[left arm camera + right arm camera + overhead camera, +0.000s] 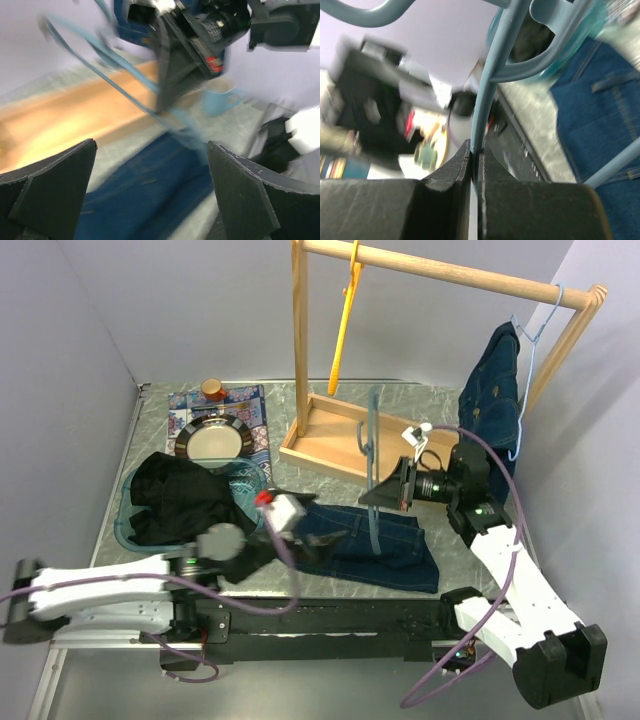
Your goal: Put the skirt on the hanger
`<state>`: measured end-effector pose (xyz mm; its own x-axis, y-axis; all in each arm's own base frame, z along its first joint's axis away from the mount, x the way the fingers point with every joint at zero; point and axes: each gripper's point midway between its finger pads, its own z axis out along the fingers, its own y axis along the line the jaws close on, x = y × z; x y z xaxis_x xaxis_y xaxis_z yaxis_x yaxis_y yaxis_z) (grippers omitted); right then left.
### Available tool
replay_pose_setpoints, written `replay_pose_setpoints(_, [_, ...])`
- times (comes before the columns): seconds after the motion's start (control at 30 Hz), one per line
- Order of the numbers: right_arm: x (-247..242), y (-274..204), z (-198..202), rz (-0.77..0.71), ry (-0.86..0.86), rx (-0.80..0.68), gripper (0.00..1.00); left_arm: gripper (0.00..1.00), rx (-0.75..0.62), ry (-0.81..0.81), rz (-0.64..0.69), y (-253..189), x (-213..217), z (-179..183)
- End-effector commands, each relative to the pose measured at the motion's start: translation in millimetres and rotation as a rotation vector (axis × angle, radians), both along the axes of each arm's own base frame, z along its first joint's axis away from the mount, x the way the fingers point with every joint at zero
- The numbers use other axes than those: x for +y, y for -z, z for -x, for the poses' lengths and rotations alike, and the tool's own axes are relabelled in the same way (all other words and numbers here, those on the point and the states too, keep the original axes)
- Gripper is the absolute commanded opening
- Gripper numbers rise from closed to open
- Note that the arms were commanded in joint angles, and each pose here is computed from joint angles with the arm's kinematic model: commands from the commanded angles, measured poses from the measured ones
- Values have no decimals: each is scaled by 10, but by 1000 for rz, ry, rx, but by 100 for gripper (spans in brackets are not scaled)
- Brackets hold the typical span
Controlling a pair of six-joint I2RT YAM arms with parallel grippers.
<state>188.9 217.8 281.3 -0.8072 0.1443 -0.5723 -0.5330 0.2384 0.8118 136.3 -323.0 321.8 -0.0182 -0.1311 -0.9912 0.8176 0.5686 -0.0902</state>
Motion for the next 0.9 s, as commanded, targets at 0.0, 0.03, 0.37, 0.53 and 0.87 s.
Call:
replay_pose_setpoints(0.0, [23, -17, 323, -40, -255, -173, 0, 97, -353, 87, -431, 363, 515, 41])
replay_pose_setpoints(0.03, [21, -23, 323, -28, -281, -239, 0, 97, -412, 70, -409, 235, 679, 55])
replay_pose_setpoints(0.37, [274, 246, 632, 91, -491, -251, 0, 97, -640, 73, -560, 66, 1104, 79])
replay_pose_setpoints(0.53, [368, 308, 668, 182, -574, -358, 0, 97, -683, 61, -631, -96, 1147, 31])
replay_pose_setpoints(0.87, [370, 737, 858, 431, -792, -405, 0, 97, -658, 127, -699, 5, 1207, 98])
